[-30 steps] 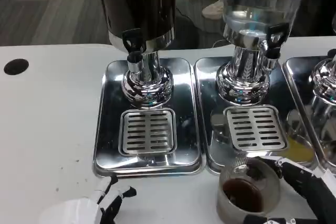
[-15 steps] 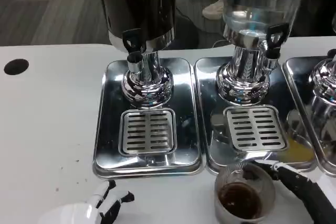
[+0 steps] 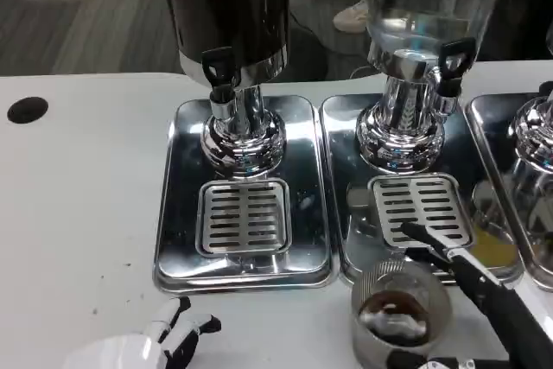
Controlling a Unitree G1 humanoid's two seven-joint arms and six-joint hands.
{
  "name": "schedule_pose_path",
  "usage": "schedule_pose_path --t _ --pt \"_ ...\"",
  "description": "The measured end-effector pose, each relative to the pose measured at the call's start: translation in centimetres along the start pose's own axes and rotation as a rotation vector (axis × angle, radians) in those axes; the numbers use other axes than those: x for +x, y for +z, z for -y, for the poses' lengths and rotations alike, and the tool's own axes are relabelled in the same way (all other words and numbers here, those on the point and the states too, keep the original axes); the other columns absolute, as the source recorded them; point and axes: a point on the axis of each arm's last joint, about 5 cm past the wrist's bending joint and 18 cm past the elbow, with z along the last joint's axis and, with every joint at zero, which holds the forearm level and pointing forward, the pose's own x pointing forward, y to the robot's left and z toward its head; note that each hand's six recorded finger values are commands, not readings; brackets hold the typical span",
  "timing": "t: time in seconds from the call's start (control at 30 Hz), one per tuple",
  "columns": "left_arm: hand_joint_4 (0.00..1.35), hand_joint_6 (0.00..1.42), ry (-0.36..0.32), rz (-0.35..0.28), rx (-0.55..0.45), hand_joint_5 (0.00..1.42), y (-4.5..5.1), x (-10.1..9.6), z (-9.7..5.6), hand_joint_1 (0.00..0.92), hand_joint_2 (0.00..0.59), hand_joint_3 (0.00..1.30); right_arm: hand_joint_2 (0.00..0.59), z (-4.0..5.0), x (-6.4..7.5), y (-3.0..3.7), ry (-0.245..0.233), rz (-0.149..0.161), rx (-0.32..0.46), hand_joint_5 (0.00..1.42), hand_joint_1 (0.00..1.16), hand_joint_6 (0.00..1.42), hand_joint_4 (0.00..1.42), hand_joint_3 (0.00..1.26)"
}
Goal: Grasp the cup under the faucet to collect the drink, then remove the cup.
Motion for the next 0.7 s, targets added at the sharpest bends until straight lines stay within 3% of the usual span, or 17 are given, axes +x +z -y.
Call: schedule_pose_path --t 0.07,0.17,0.23,0.37,0.43,0.5,0.57,0.7 --pt "0.11 0.43 0.001 0.001 0.000 0.21 0.00 0.0 0.0 0.000 0.062 0.28 0.147 0.13 0.0 0.22 -0.012 0.011 0.015 0.12 0.51 0.02 0.08 0.14" --pt "0.11 0.42 0.009 0.002 -0.008 0.21 -0.02 0.0 0.0 0.000 0.062 0.28 0.206 0.59 0.0 1.01 -0.059 0.056 0.070 0.13 0.41 0.04 0.09 0.18" --pt "0.11 0.42 0.015 0.004 -0.012 0.21 -0.02 0.0 -0.1 0.000 0.062 0.28 0.294 1.02 0.2 1.66 -0.096 0.090 0.119 0.14 0.38 0.04 0.11 0.21" --pt "0.11 0.42 0.027 0.009 -0.027 0.21 -0.06 0.0 -0.2 0.000 0.062 0.28 0.452 1.87 0.4 2.91 -0.134 0.108 0.238 0.12 0.39 0.05 0.12 0.24" --pt "0.11 0.42 0.038 0.014 -0.031 0.21 -0.14 0.1 -0.3 0.000 0.063 0.27 0.492 2.71 0.5 3.54 -0.141 0.110 0.251 0.10 0.41 0.01 0.11 0.25" --pt "0.11 0.42 0.070 0.031 -0.043 0.21 -0.26 0.3 -0.4 0.000 0.063 0.26 0.523 4.15 0.6 4.03 -0.160 0.103 0.191 0.06 0.43 0.00 0.09 0.24" --pt "0.10 0.40 0.083 0.036 -0.040 0.19 -0.31 0.3 -0.4 0.000 0.063 0.25 0.537 4.70 0.6 4.10 -0.167 0.084 0.140 0.04 0.45 0.00 0.07 0.24" --pt "0.09 0.36 0.117 0.049 -0.021 0.17 -0.46 0.4 -0.5 0.000 0.065 0.23 0.549 6.39 1.1 3.87 -0.164 -0.001 -0.097 0.02 0.47 0.00 0.05 0.23"
